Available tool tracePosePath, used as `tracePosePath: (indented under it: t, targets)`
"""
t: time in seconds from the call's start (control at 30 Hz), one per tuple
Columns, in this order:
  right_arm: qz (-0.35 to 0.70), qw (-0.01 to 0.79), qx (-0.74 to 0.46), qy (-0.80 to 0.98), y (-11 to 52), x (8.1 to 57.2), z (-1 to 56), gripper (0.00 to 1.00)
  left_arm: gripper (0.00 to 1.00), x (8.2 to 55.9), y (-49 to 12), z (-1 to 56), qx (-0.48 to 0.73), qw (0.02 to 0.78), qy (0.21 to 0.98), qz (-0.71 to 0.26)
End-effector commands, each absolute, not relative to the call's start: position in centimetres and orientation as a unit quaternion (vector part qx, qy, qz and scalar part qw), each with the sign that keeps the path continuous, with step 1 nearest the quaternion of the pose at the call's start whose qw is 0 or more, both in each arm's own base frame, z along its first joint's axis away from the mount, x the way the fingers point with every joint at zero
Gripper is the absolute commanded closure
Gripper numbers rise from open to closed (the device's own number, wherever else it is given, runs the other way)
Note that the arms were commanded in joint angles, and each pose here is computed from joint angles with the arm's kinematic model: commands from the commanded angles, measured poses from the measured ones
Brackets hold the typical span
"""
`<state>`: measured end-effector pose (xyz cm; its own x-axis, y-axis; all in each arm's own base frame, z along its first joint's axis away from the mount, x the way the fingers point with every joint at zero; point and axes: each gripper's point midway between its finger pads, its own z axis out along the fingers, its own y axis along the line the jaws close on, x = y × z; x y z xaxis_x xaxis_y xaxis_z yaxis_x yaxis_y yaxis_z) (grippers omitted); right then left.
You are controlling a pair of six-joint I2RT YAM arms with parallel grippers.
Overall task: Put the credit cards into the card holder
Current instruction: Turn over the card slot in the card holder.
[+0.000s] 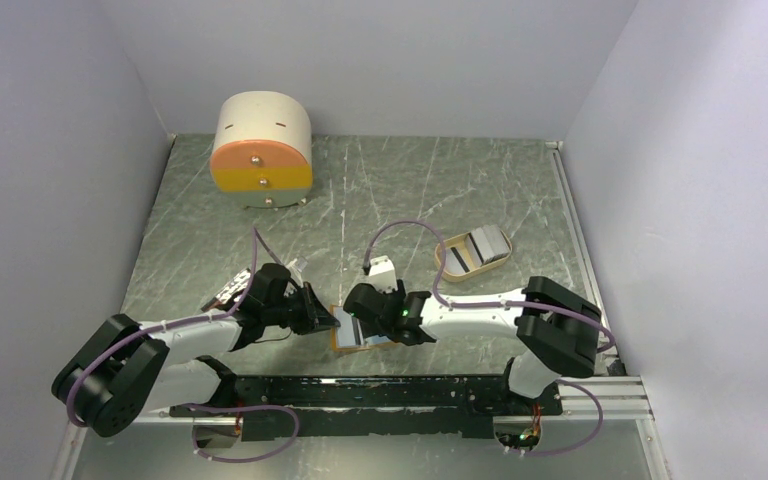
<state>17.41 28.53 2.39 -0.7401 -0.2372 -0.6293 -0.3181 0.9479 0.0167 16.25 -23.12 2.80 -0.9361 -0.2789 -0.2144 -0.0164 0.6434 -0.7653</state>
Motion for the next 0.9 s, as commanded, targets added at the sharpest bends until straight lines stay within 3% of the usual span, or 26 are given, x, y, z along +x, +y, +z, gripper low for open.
tracePosePath:
  t: [0.0, 0.17, 0.67, 0.87]
  targets:
    - [0.087, 0.342, -0.15, 0.924, 29.8, 17.4, 4.6, 0.37, 0.91, 16.7, -23.5, 3.0, -0.071, 0.168, 0.891, -0.415]
    - [0.095, 0.34, -0.157, 0.922, 30.4, 17.3, 4.8, 0.44, 0.91, 16.7, -23.5, 2.9, -0.071, 0.168, 0.892, -0.413]
    - [0.126, 0.344, -0.153, 0.918, 31.1, 17.1, 6.4, 0.37, 0.91, 16.7, -23.5, 3.0, -0.071, 0.168, 0.891, -0.415]
    - [0.087, 0.35, -0.147, 0.921, 29.7, 17.5, 6.4, 0.35, 0.91, 16.6, -23.5, 2.9, -0.072, 0.166, 0.892, -0.414]
